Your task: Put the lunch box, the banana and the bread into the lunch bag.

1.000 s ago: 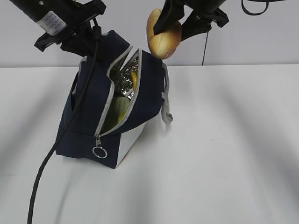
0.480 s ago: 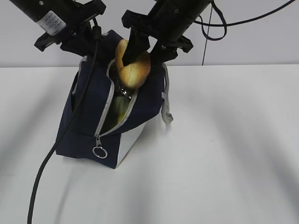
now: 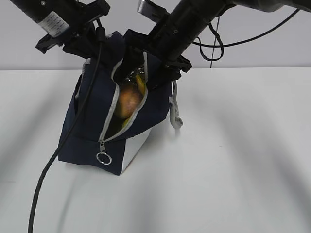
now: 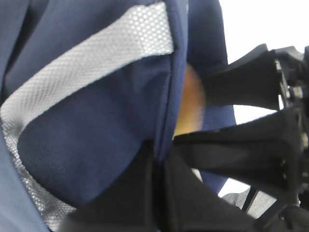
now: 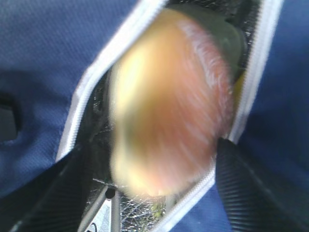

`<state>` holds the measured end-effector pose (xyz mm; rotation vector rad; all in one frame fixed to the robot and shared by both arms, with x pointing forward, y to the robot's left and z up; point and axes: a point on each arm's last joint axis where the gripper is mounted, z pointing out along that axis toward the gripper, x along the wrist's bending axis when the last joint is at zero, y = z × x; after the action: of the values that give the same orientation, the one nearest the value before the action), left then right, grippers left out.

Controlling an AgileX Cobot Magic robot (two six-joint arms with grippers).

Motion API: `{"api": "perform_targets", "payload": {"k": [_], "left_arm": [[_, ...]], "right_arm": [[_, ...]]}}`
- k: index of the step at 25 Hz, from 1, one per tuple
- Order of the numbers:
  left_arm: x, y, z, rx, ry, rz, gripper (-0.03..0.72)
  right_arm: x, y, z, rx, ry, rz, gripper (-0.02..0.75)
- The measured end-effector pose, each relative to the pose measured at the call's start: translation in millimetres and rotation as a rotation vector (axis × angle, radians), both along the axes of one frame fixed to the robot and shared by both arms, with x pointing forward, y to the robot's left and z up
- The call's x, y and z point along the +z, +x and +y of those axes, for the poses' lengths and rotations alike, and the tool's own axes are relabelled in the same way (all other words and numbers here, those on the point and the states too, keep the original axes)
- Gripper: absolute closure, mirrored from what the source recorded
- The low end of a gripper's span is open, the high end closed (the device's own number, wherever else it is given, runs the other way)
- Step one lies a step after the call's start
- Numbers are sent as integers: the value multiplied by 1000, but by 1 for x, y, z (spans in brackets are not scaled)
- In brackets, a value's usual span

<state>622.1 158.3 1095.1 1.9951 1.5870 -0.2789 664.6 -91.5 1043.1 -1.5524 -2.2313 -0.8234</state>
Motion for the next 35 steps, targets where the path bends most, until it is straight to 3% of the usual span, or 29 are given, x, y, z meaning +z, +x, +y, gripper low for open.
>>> {"api": "perform_targets", "payload": {"k": [9,15,23,27,31,35], "left_arm": [[0,0,0,-1,0,0,690],[0,0,0,-1,0,0,690],[0,0,0,-1,0,0,690],[0,0,0,-1,0,0,690],[0,0,0,-1,0,0,690],[0,0,0,-1,0,0,690]], "right_arm": [[-1,1,-2,9,-26,-17,124],[28,-8,-7,15,-31,-92,151],[76,-25,-34,0,-229,-294,166],[92,-35,-43,-10,-270,-342,169],[93,-47,-54,-12,-348,-346,169],[74,-55,-66,-5,-430,-288,172]]}}
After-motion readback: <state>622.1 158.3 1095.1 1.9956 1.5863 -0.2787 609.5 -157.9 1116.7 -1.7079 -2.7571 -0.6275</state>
